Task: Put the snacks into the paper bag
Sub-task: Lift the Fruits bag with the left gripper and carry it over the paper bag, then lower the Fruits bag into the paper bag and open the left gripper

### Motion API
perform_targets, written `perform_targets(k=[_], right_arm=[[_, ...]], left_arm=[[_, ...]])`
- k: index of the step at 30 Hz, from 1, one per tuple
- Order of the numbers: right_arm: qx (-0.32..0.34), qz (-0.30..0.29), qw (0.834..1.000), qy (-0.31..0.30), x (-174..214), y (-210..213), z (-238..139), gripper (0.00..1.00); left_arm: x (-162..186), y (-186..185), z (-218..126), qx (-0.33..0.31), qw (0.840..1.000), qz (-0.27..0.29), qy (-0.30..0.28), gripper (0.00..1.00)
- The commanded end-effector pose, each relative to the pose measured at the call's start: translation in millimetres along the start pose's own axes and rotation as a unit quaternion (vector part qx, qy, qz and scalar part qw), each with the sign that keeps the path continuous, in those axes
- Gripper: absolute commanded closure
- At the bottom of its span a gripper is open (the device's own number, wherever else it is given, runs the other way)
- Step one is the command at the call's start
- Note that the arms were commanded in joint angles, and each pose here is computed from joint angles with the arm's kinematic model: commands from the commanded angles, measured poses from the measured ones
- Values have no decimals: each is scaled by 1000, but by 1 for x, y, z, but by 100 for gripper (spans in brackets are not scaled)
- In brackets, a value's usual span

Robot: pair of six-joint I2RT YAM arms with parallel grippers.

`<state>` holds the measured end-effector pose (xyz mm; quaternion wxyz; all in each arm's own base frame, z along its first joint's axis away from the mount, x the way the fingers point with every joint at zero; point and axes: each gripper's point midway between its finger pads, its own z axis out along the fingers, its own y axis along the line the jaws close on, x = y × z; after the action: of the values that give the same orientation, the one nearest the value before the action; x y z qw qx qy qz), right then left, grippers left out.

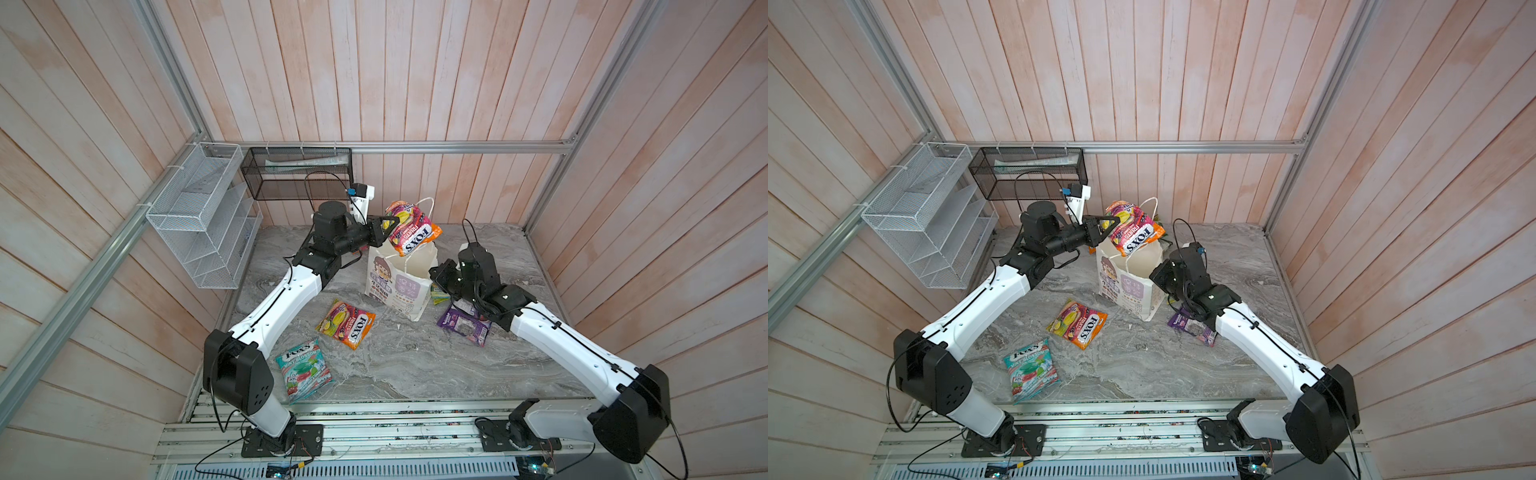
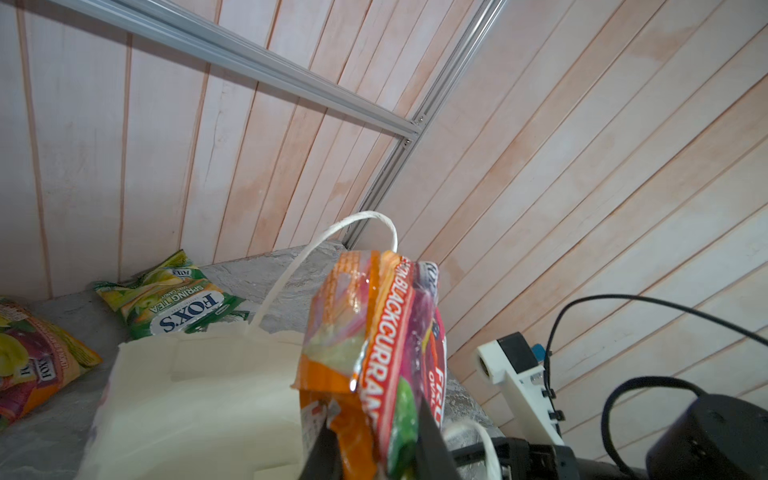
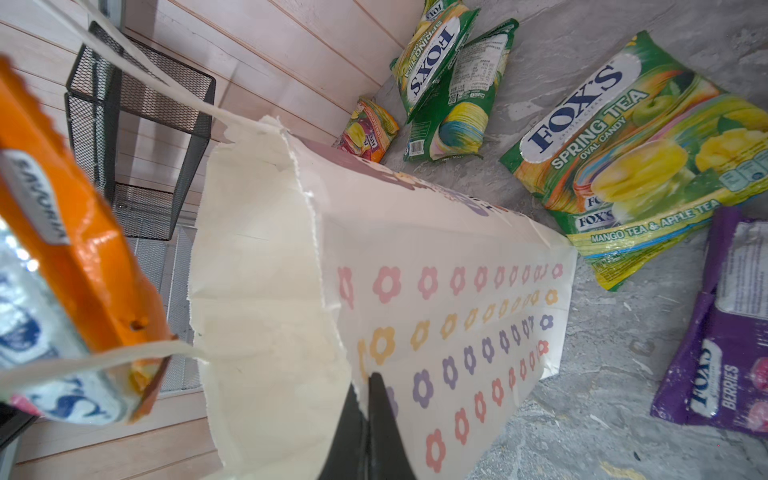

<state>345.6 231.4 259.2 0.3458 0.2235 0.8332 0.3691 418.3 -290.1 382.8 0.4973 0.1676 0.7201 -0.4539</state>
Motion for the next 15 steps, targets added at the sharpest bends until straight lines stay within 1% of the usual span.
perform_targets(k=[1, 4, 8, 13, 14, 15], right_arm=[[-7, -12, 1000, -8, -6, 11, -4, 100], [-6, -14, 1000, -19, -10, 12, -6, 100], [-6, -21, 1000, -20, -11, 15, -6, 100], [-8, -25, 1000, -6, -6, 15, -1, 100], [-8, -25, 1000, -4, -5, 15, 0, 100], [-7, -25, 1000, -2, -4, 14, 1, 100]], left_arm=[[-16, -23, -19, 16, 999, 41, -21, 100], [-3, -11, -24, -19, 999, 43, -2, 100], [1, 1, -27, -56, 997, 42, 12, 100], [-10, 23, -23, -120, 991, 55, 14, 100], [-17, 24, -24, -130, 990, 58, 7, 100], [-25, 18, -26, -125, 990, 68, -3, 100]])
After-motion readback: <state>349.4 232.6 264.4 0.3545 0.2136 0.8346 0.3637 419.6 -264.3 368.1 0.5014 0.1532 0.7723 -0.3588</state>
